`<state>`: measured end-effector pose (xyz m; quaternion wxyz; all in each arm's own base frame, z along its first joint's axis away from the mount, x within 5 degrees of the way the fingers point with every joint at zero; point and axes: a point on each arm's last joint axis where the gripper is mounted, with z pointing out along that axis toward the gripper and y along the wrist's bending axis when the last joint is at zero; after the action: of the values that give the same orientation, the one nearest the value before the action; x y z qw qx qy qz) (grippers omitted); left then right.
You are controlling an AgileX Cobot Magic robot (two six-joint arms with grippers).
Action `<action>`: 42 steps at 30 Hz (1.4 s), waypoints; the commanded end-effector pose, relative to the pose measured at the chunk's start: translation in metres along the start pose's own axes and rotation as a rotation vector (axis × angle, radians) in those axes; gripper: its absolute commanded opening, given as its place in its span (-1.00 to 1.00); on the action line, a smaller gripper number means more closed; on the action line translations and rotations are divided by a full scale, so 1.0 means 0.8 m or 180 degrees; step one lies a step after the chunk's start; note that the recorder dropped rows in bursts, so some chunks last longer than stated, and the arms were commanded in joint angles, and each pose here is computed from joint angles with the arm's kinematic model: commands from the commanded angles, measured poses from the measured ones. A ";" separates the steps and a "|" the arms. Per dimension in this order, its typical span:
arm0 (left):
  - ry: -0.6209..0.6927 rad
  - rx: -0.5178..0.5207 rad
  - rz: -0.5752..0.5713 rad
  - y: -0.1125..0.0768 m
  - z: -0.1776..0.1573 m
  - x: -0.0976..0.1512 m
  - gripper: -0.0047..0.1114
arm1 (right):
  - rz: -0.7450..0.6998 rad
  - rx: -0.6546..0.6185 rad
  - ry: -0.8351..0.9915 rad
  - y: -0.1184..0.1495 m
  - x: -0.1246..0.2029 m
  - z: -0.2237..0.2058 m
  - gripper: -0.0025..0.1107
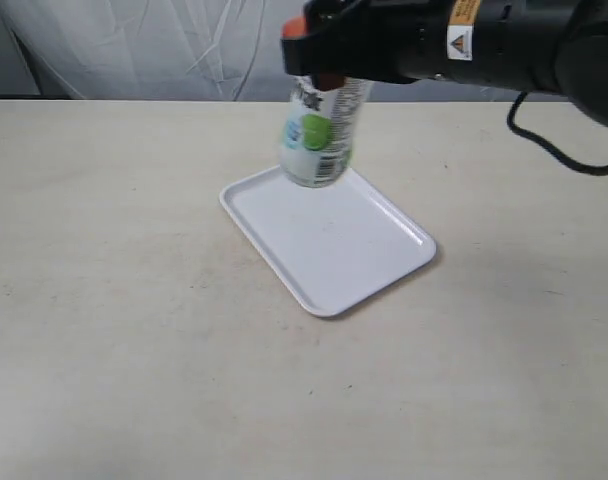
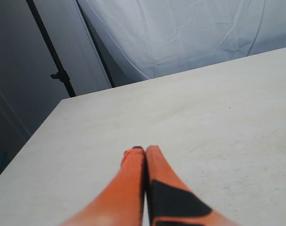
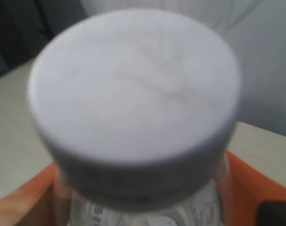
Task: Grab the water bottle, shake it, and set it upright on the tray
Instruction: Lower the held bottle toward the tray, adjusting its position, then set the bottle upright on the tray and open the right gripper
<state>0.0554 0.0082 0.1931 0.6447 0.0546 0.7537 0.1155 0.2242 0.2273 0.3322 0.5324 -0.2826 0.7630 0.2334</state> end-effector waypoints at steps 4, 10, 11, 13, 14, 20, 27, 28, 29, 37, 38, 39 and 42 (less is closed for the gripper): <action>0.0000 -0.0004 -0.0011 0.000 0.000 0.001 -0.92 | -0.0523 -0.0455 -0.0383 0.042 -0.014 -0.002 -0.97; 0.0000 -0.0004 -0.0011 0.000 0.000 0.001 -0.92 | -0.0560 -0.0275 -0.0287 0.011 0.003 0.015 -0.97; 0.0000 -0.0004 -0.0011 0.000 0.000 0.001 -0.92 | -0.0537 -0.0284 -0.0289 0.008 0.009 0.021 -0.97; 0.0000 -0.0004 -0.0011 0.000 0.000 0.001 -0.92 | -0.0490 -0.0288 -0.0251 -0.003 0.026 0.036 -0.97; 0.0000 -0.0004 -0.0011 0.000 0.000 0.001 -0.92 | -0.0474 -0.0278 -0.0208 -0.008 0.034 0.043 -0.97; 0.0000 -0.0004 -0.0011 0.000 0.000 0.001 -0.92 | -0.0357 -0.0224 0.0171 -0.036 0.094 0.094 -0.97; 0.0000 -0.0004 -0.0011 0.000 0.000 0.001 -0.92 | -0.0423 -0.0263 0.0361 -0.038 0.125 0.117 -0.97; 0.0000 -0.0004 -0.0011 0.000 0.000 0.001 -0.92 | -0.0423 -0.0256 0.0384 -0.038 0.127 0.118 -0.97; 0.0000 -0.0004 -0.0011 0.000 0.000 0.001 -0.92 | -0.0420 -0.0258 0.0407 -0.038 0.130 0.120 -0.97; 0.0000 -0.0004 -0.0011 0.000 0.000 0.001 -0.92 | -0.0414 -0.0251 0.0492 -0.039 0.139 0.125 -0.55; 0.0000 -0.0004 -0.0011 0.000 0.000 0.001 -0.92 | -0.0414 -0.0251 0.0492 -0.039 0.139 0.125 -0.35; 0.0000 -0.0004 -0.0011 0.000 0.000 0.001 -0.92 | -0.0396 -0.0244 0.0490 -0.039 0.139 0.125 -0.10; 0.0000 -0.0004 -0.0011 0.000 0.000 0.001 -0.92 | -0.0237 -0.0164 0.0520 -0.042 0.140 0.125 0.71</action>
<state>0.0554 0.0082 0.1931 0.6447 0.0546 0.7537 0.1155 0.2818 0.2491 0.1873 0.4604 -0.3616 0.7854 0.2011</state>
